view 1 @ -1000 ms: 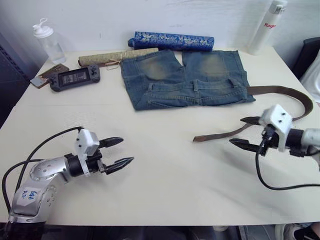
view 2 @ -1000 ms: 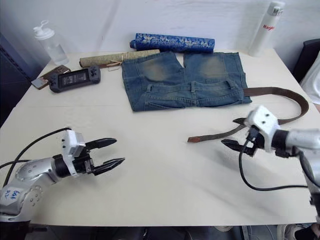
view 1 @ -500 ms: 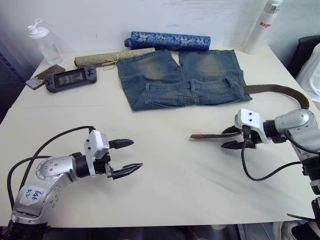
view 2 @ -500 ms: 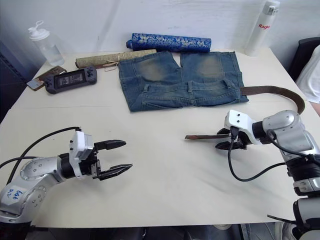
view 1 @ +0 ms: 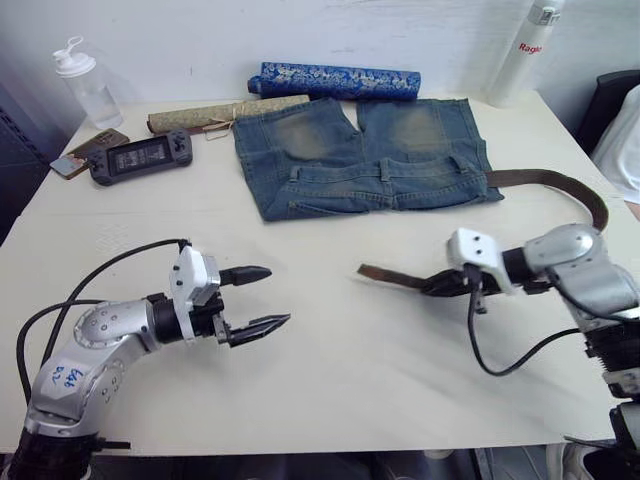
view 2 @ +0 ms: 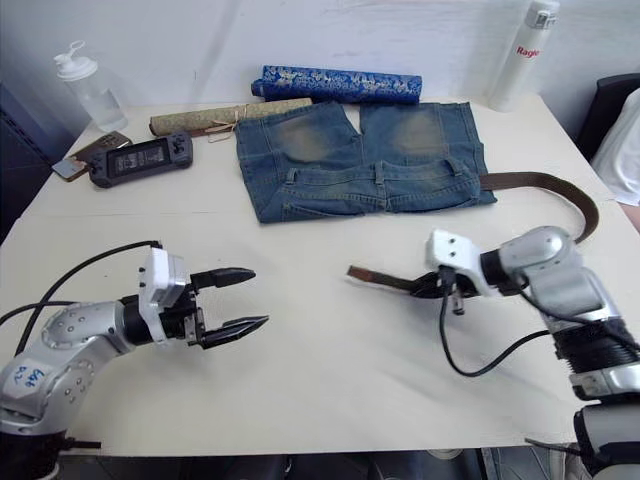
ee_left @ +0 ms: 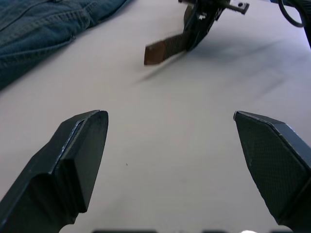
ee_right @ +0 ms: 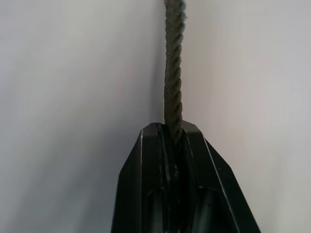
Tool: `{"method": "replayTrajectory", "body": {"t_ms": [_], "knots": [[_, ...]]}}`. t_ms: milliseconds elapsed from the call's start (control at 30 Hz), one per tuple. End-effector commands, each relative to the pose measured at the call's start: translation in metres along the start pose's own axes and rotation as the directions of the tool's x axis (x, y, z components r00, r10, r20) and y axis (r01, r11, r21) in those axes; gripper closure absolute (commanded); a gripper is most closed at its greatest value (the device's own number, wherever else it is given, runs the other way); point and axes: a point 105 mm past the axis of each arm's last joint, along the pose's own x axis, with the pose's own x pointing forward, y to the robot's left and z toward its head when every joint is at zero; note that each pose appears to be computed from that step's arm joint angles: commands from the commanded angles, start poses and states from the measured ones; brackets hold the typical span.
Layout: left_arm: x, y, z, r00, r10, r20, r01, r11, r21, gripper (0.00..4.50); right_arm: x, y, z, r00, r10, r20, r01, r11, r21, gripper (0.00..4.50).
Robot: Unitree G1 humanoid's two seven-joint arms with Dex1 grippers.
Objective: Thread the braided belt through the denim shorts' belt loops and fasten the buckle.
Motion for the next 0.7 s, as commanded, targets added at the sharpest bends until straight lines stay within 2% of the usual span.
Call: {"method": "replayTrajectory", "body": {"t_ms": [33,133,233,533,633,700], "knots": [[0.013,-0.008,0.005,0.994,-0.114,-0.001,0.114,0.993,0.023,0.0,0.012,0.024,0.043,0.995,0.081,0.063,-0.074,0.993,-0.097,4.48],[0.022,-0.012,0.005,0.984,-0.18,-0.015,0.18,0.983,0.026,0.0,0.017,0.031,0.048,0.994,0.093,0.049,-0.088,0.99,-0.109,4.48],[0.028,-0.015,-0.005,0.973,-0.219,-0.075,0.222,0.974,0.039,0.0,0.018,0.033,0.049,0.994,0.098,0.046,-0.093,0.989,-0.113,4.48],[0.039,-0.009,-0.005,0.972,-0.228,-0.053,0.229,0.973,0.031,0.0,0.021,0.036,0.048,0.995,0.097,0.039,-0.092,0.99,-0.102,4.48],[0.039,-0.012,-0.006,0.966,-0.254,-0.054,0.255,0.967,0.025,0.78,0.022,0.037,0.045,0.995,0.096,0.038,-0.092,0.992,-0.091,4.5],[0.038,-0.013,-0.006,0.964,-0.262,-0.054,0.263,0.964,0.025,1.56,0.022,0.038,0.043,0.995,0.093,0.037,-0.09,0.992,-0.087,4.5]]}}
